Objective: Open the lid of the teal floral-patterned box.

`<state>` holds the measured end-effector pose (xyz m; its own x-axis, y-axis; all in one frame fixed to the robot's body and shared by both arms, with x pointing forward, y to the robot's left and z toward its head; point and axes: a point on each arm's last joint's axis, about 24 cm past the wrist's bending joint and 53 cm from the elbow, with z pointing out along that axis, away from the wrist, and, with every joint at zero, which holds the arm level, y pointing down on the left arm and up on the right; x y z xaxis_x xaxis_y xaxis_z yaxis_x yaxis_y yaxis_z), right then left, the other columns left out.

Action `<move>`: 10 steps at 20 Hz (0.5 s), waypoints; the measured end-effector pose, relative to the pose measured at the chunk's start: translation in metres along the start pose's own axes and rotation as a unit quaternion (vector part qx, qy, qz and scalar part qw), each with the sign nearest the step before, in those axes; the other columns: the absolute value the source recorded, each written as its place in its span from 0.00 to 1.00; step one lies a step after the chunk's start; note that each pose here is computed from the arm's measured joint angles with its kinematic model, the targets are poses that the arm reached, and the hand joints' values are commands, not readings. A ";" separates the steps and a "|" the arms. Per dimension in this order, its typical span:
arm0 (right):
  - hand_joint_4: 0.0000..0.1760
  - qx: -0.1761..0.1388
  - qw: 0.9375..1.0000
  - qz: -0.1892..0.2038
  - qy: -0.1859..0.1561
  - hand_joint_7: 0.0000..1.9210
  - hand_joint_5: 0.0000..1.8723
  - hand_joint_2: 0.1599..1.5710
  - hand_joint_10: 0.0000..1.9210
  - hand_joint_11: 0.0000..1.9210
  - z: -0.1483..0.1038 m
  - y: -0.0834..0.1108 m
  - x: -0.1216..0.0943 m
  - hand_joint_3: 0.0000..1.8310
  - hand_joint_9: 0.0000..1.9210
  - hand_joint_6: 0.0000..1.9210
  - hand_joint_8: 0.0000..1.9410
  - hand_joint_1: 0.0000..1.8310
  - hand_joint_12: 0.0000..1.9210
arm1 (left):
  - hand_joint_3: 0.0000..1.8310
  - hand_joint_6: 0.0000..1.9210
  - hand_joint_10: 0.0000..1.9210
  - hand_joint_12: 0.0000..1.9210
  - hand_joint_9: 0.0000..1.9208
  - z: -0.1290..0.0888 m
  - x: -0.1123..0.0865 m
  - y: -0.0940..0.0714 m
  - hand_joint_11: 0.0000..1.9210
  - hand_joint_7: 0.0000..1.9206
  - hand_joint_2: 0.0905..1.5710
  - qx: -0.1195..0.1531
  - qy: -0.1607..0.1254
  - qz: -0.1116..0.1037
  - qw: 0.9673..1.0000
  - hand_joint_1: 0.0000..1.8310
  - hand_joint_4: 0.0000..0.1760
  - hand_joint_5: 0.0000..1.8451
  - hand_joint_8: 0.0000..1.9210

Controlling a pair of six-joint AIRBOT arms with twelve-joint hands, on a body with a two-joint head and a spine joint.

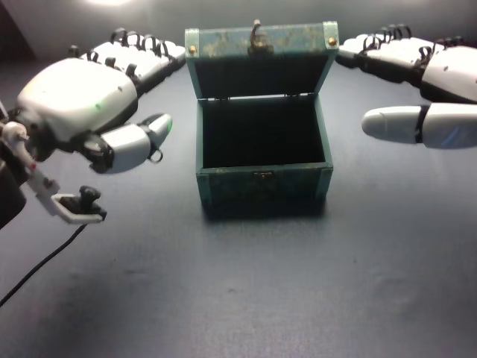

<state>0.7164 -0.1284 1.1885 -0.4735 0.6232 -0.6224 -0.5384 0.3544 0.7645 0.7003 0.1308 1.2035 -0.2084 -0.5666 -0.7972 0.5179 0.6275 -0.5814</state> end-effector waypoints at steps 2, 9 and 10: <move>0.00 0.003 1.000 -0.002 -0.009 0.03 0.06 0.82 0.01 0.02 0.009 -0.003 -0.007 0.01 0.02 0.01 0.01 0.00 0.01 | 0.18 0.00 0.00 0.04 0.04 0.007 -0.004 0.006 0.04 0.04 1.00 -0.009 -0.008 -0.006 1.000 0.10 0.00 0.05 0.00; 0.00 0.025 0.999 -0.017 -0.023 0.04 0.06 0.81 0.00 0.03 0.027 -0.014 -0.023 0.00 0.03 0.00 0.00 0.00 0.01 | 0.15 0.00 0.00 0.05 0.03 0.022 -0.017 0.017 0.02 0.04 1.00 -0.029 -0.019 0.011 0.999 0.24 0.00 0.06 0.00; 0.00 0.029 0.999 -0.020 -0.026 0.04 0.06 0.81 0.00 0.03 0.028 -0.015 -0.028 0.00 0.03 0.00 0.00 0.00 0.01 | 0.15 0.00 0.00 0.05 0.03 0.025 -0.020 0.019 0.02 0.05 1.00 -0.031 -0.020 0.013 0.999 0.24 0.00 0.07 0.00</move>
<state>0.7575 -0.1319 1.1989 -0.4143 0.6431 -0.6441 -0.5141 0.4185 0.7487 0.7348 0.1409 1.2121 -0.1607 -0.5703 -0.8055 0.4692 0.6739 -0.5707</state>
